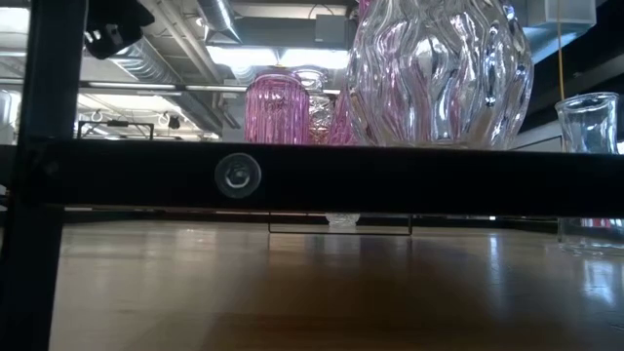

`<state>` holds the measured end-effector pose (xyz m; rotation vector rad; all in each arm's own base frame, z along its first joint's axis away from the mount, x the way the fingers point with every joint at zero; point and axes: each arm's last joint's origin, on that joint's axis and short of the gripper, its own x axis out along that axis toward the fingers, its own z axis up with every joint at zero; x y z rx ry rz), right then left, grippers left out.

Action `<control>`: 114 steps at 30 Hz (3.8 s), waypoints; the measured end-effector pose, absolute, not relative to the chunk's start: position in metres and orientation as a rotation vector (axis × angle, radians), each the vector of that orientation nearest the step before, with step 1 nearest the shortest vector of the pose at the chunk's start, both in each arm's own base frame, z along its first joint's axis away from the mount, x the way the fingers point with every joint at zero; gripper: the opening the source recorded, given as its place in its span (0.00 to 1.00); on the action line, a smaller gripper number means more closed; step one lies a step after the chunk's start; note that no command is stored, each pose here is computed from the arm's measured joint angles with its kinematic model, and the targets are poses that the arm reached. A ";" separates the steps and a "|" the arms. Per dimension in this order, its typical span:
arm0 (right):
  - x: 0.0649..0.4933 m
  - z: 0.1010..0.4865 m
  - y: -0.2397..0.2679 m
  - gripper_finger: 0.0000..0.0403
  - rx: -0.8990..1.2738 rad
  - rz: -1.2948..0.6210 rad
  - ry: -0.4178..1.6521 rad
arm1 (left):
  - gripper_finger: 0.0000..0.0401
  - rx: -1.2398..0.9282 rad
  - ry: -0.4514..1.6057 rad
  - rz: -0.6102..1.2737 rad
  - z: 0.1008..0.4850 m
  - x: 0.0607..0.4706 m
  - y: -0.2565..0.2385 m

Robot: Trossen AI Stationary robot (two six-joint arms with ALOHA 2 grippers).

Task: Sort vases onto shelf
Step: Put the transparent vase on the shelf aligned with the other transparent vase

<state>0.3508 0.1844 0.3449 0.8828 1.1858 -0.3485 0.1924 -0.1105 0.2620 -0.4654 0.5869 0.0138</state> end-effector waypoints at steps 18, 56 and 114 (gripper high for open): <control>0.317 0.405 0.161 0.29 0.719 -0.493 0.666 | 0.36 -0.510 0.455 -0.012 0.274 0.207 -0.099; 0.198 0.383 0.006 0.29 0.531 -0.395 0.390 | 0.36 -0.690 0.290 0.133 0.355 0.287 0.127; 0.332 0.326 -0.183 0.62 0.880 -1.020 0.519 | 0.36 -0.699 0.474 0.000 0.340 0.253 0.154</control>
